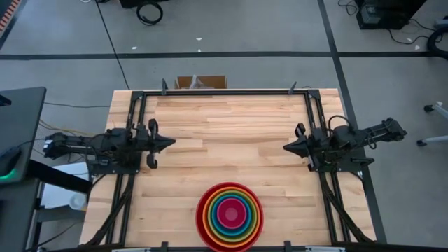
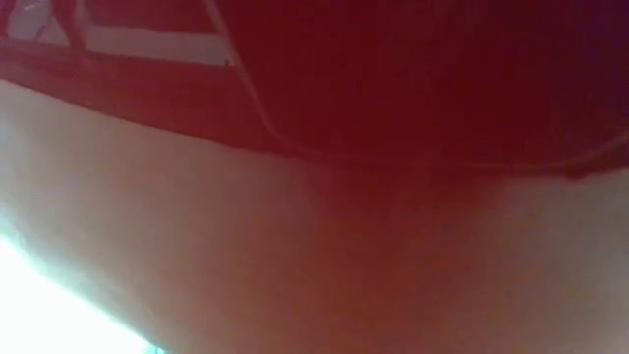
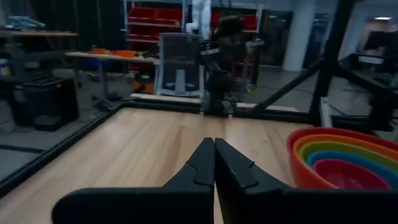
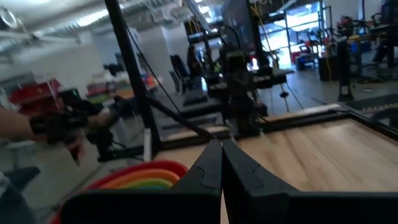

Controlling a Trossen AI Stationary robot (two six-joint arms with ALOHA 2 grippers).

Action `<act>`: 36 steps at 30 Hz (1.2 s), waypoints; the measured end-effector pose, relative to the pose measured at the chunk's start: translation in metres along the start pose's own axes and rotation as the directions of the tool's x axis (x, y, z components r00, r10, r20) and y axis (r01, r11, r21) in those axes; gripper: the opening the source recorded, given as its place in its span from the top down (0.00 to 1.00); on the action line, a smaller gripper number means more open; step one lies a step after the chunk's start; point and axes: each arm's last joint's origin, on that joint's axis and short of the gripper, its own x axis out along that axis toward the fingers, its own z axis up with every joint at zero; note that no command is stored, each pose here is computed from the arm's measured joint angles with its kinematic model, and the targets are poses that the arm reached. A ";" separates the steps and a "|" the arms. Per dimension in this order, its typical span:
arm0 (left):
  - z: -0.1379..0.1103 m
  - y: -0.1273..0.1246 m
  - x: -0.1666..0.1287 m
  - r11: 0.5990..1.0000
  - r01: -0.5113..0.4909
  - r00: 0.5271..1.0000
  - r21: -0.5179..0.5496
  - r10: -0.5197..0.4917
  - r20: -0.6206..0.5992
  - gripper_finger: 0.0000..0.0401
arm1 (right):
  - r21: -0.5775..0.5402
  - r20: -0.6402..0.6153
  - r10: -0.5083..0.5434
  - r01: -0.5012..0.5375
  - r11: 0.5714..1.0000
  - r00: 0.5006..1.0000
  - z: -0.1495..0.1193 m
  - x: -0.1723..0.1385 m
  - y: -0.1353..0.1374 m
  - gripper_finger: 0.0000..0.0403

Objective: Nest bowls inside each other
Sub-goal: Return to Home Position

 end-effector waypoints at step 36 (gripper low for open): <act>-0.043 0.003 -0.003 0.998 -0.001 1.000 -0.058 0.000 -0.020 0.98 | -0.050 -0.041 0.013 -0.015 0.999 0.999 -0.037 -0.006 -0.008 0.98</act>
